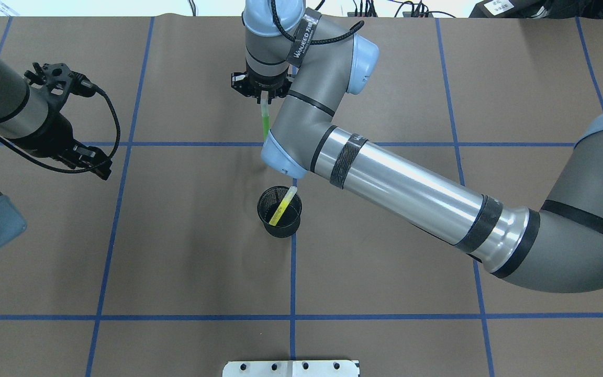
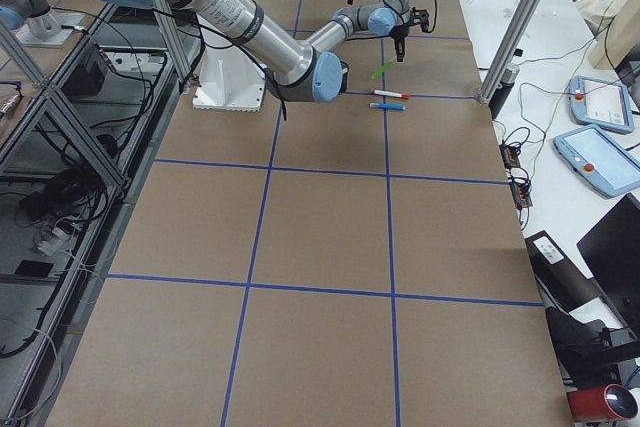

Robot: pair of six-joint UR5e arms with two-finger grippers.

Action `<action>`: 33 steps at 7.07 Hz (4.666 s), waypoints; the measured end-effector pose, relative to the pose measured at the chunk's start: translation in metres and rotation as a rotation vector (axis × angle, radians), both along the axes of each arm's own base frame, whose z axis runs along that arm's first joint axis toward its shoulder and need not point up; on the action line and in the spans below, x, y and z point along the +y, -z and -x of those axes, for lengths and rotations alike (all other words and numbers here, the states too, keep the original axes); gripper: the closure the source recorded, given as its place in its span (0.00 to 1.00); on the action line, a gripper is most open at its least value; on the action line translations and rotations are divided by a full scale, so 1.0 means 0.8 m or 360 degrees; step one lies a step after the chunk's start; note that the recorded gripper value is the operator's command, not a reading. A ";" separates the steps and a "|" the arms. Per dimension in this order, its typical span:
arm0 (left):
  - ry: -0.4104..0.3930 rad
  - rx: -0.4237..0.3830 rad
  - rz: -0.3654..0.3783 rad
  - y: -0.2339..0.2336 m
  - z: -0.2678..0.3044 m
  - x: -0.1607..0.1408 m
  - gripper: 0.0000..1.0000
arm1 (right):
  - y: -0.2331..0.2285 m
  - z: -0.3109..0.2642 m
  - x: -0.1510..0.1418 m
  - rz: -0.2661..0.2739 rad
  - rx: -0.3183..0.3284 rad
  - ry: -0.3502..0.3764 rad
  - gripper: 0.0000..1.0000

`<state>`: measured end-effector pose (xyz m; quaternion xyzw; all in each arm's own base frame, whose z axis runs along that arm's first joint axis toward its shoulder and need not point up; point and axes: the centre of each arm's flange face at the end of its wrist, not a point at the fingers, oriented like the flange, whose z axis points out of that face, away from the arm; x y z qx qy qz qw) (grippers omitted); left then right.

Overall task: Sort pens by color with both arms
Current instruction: 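Lower the green highlighter beside the white marker and open the right gripper, then move the left gripper over the cup while the right arm withdraws, then lower the left gripper onto the yellow highlighter in the cup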

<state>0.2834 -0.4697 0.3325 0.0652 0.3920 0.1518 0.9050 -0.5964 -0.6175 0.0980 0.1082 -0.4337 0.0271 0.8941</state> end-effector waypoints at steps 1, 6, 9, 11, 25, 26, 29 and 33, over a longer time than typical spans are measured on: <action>0.0001 0.0001 0.0000 0.000 0.000 0.000 0.27 | 0.000 0.001 0.001 -0.0002 0.0001 0.0001 0.13; 0.0072 0.0038 0.0053 0.027 -0.013 -0.010 0.27 | -0.034 -0.054 0.007 -0.0115 -0.0030 0.0123 0.01; 0.0151 0.0096 0.0129 0.071 -0.042 -0.018 0.27 | -0.092 -0.173 -0.005 -0.0051 -0.0099 0.0232 0.01; 0.0113 0.0137 0.0095 0.108 -0.076 -0.021 0.27 | -0.151 -0.270 -0.010 0.0083 -0.0159 0.0227 0.01; -0.0244 0.0208 -0.0151 0.256 -0.340 0.008 0.32 | -0.289 -0.475 -0.019 0.0469 -0.0068 -0.0064 0.01; -0.0244 0.0201 -0.0167 0.259 -0.350 0.012 0.33 | -0.291 -0.474 -0.020 0.0474 -0.0064 -0.0063 0.01; -0.0241 0.0200 -0.0183 0.266 -0.357 0.015 0.39 | -0.293 -0.472 -0.021 0.0475 -0.0056 -0.0065 0.01; -0.0217 0.0172 -0.0192 0.260 -0.359 0.011 0.41 | -0.293 -0.471 -0.019 0.0471 -0.0056 -0.0063 0.01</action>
